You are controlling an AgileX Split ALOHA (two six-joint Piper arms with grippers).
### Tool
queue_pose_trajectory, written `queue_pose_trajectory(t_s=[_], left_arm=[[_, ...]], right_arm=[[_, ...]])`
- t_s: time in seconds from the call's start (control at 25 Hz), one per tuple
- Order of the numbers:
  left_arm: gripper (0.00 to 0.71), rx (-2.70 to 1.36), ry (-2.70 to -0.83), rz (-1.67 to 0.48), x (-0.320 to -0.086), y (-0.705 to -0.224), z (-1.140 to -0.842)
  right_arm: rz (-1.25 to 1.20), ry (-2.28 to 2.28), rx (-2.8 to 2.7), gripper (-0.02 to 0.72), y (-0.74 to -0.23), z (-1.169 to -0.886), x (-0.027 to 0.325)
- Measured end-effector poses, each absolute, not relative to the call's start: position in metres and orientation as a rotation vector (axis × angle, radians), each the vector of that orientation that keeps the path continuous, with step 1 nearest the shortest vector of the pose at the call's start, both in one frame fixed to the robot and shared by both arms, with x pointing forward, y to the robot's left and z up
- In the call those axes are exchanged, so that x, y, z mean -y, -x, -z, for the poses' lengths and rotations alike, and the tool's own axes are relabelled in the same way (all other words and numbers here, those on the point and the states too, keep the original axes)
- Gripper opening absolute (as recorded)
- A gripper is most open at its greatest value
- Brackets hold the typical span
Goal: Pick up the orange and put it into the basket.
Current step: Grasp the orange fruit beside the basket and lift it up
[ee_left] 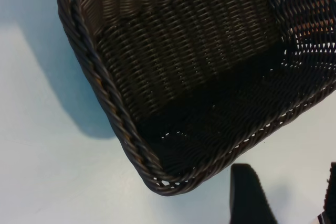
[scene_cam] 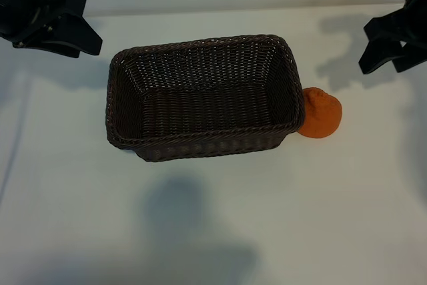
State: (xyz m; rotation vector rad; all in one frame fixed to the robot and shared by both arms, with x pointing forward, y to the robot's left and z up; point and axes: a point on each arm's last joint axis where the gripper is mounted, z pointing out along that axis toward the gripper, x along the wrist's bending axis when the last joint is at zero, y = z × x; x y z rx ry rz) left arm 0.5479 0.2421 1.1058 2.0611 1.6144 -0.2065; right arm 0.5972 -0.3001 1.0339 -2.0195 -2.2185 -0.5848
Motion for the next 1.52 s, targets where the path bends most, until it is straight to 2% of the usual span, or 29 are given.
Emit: queue_pose_trajectory(t_s=[0.24, 0.68, 1.0, 1.24, 1.52], left_arm=[[0.406, -1.614, -2.061, 0.207, -0.242, -0.548, -1.106], [0.406, -1.613, -2.063, 0.205, -0.242, -0.548, -1.106], [0.406, -1.585, -2.083, 0.196, -0.242, -0.548, -1.106], [0.406, -1.583, -2.084, 0.196, -0.242, -0.548, -1.106], [0.406, -1.583, -2.085, 0.195, -0.242, -0.548, -1.106]], right_arm=[[0.629, 1.918, 2.224, 0.579, -0.608, -1.013, 0.296], [0.805, 1.714, 2.345, 0.578, -0.613, -1.009, 0.288], [0.796, 1.728, 2.380, 0.579, -0.600, -0.968, 0.289], [0.905, 1.705, 2.368, 0.579, -0.602, -0.969, 0.284], [0.921, 1.712, 2.371, 0.570, -0.604, -0.969, 0.284]])
